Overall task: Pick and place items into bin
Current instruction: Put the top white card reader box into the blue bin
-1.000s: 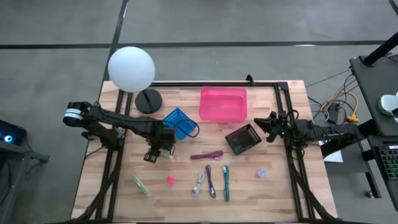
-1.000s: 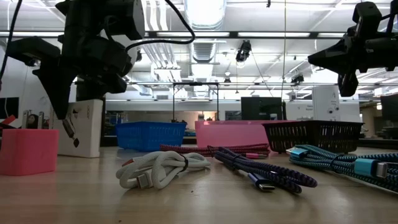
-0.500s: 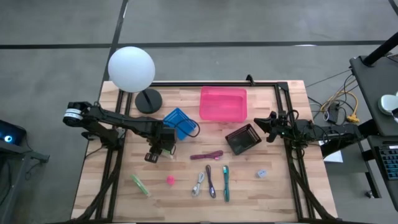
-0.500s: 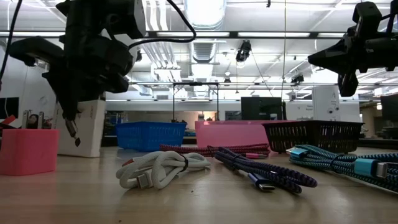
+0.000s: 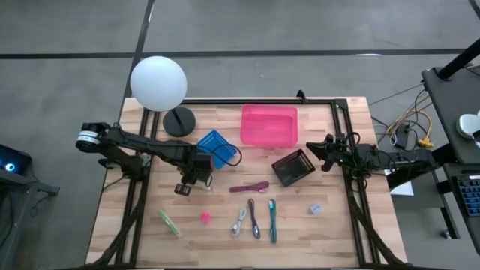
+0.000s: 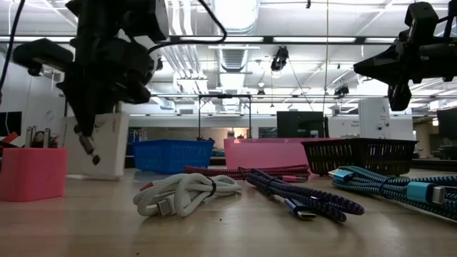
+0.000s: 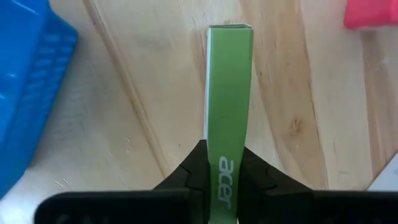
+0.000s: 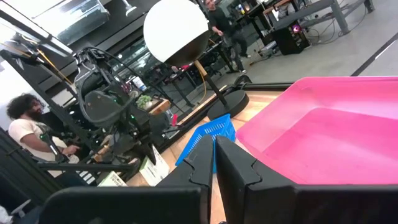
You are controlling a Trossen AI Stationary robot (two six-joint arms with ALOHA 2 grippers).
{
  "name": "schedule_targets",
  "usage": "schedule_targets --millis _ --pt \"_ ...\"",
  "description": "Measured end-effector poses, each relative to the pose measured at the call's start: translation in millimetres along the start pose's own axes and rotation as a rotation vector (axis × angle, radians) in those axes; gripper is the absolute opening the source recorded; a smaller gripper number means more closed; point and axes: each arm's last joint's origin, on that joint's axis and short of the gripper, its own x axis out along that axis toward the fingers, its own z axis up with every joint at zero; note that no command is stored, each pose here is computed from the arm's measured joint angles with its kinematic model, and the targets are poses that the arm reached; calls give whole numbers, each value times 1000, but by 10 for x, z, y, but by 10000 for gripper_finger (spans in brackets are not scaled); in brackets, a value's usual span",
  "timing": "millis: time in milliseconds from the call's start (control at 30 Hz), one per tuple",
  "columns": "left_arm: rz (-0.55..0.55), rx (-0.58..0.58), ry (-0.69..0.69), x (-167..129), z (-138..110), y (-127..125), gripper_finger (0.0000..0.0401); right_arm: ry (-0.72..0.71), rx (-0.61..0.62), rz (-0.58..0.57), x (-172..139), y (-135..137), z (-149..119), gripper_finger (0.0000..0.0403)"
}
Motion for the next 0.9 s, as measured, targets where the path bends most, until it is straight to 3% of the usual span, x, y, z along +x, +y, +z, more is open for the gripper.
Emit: schedule_targets --millis 300,600,900 --pt "40 24 -150 -375 271 23 21 0 0 0 0 0 0 9" --pt "217 223 -286 -861 513 61 21 0 0 0 0 0 0 9" --pt "359 355 -243 -946 524 133 21 0 0 -1 0 0 0 9"
